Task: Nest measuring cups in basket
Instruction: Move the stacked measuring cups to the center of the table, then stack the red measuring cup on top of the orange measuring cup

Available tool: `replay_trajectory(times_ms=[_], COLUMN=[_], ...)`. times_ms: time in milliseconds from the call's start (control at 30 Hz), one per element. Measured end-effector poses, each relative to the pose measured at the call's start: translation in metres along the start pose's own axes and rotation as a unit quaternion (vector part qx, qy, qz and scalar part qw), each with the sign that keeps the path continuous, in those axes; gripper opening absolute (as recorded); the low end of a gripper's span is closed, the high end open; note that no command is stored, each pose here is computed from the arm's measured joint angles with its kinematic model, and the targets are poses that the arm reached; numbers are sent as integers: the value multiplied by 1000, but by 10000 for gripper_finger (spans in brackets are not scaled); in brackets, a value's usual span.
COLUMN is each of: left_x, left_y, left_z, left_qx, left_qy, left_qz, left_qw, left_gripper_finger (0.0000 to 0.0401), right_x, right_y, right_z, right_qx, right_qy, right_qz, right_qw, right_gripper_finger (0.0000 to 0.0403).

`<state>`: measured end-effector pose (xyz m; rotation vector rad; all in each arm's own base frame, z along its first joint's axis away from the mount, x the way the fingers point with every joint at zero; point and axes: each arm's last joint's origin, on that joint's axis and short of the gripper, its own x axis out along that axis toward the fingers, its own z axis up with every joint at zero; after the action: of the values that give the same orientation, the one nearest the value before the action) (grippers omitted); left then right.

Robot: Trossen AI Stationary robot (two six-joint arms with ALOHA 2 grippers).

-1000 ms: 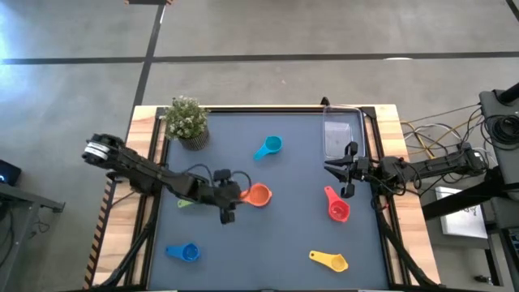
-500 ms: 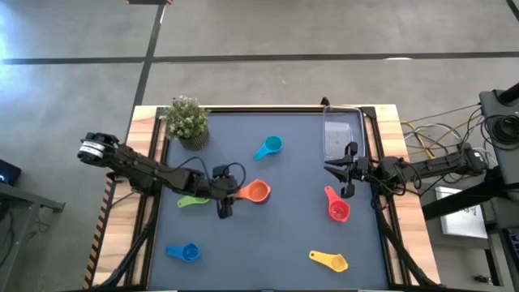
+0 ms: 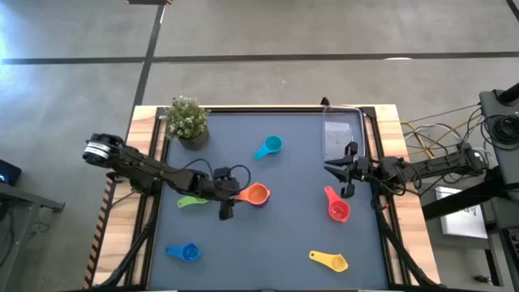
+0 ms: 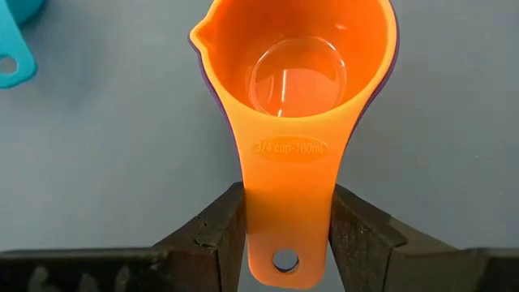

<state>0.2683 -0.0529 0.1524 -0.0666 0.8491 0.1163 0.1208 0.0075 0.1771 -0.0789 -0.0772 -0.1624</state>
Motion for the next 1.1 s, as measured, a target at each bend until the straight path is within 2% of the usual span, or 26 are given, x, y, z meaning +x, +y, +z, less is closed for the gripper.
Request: replay_trajectory(times_ms=[300,500,767,900,1100], left_x=[8,8,4,-2,-18], left_y=[-1,-1,-5,-7,-7], left_z=[-5,-4,16,27,47], left_qx=[3,2,12,28,27], left_qy=[15,11,-13,6,51], left_qz=[4,4,0,6,72], left_qw=[1000,1000,1000,1000,996], left_gripper_finger=[132,162,199,205,201], right_x=[0,0,0,0,0], right_y=[0,0,0,0,0], right_z=[0,0,0,0,0], right_qx=[0,0,0,0,0], right_qy=[0,0,0,0,0], right_qz=[0,0,0,0,0], right_qw=[1000,1000,1000,1000,1000], right_gripper_finger=[73,73,73,73,73])
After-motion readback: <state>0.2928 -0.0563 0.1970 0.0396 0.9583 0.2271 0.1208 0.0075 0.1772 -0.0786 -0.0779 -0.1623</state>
